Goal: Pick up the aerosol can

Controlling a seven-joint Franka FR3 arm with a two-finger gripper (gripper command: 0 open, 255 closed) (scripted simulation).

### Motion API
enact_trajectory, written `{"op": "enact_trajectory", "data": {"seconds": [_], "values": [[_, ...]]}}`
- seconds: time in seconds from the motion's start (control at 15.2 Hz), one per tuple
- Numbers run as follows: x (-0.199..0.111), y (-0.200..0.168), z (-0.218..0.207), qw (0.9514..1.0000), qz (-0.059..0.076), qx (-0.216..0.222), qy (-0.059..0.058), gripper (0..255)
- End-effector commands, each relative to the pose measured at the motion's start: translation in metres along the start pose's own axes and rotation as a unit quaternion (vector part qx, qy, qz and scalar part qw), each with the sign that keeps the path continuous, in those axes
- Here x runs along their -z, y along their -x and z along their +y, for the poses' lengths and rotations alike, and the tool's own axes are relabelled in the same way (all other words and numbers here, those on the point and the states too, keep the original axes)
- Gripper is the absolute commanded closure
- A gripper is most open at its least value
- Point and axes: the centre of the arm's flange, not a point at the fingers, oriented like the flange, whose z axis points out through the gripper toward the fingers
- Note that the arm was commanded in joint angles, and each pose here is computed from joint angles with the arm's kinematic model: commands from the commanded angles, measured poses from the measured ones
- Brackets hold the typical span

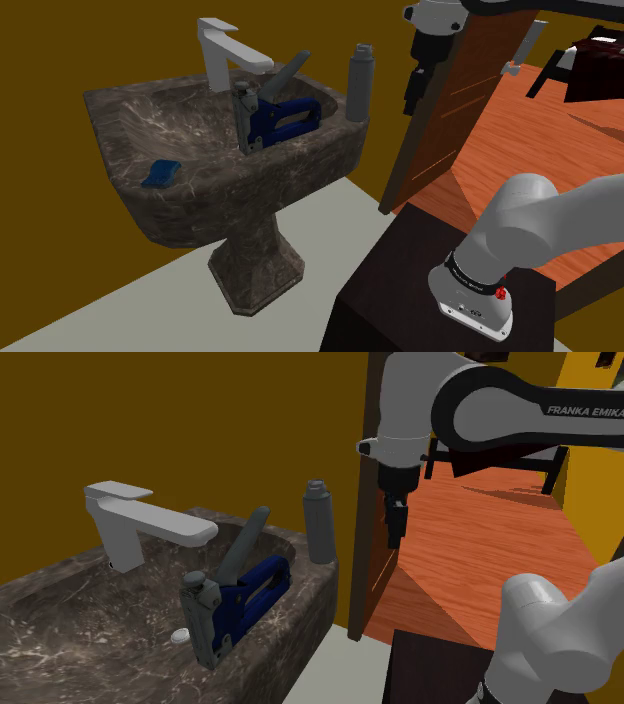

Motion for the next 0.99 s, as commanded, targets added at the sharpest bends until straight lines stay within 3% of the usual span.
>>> {"op": "enact_trajectory", "data": {"seconds": [0.0,0.2,0.46,0.66,0.92], "values": [[0.0,0.0,0.0,1.0,0.0,0.0,0.0,0],[0.021,-0.029,0.023,0.9984,-0.004,0.056,-0.012,0],[0.048,-0.071,0.049,0.9912,-0.009,0.129,-0.028,0],[0.068,-0.105,0.065,0.982,-0.013,0.184,-0.04,0],[0.092,-0.153,0.081,0.9649,-0.018,0.256,-0.055,0]]}}
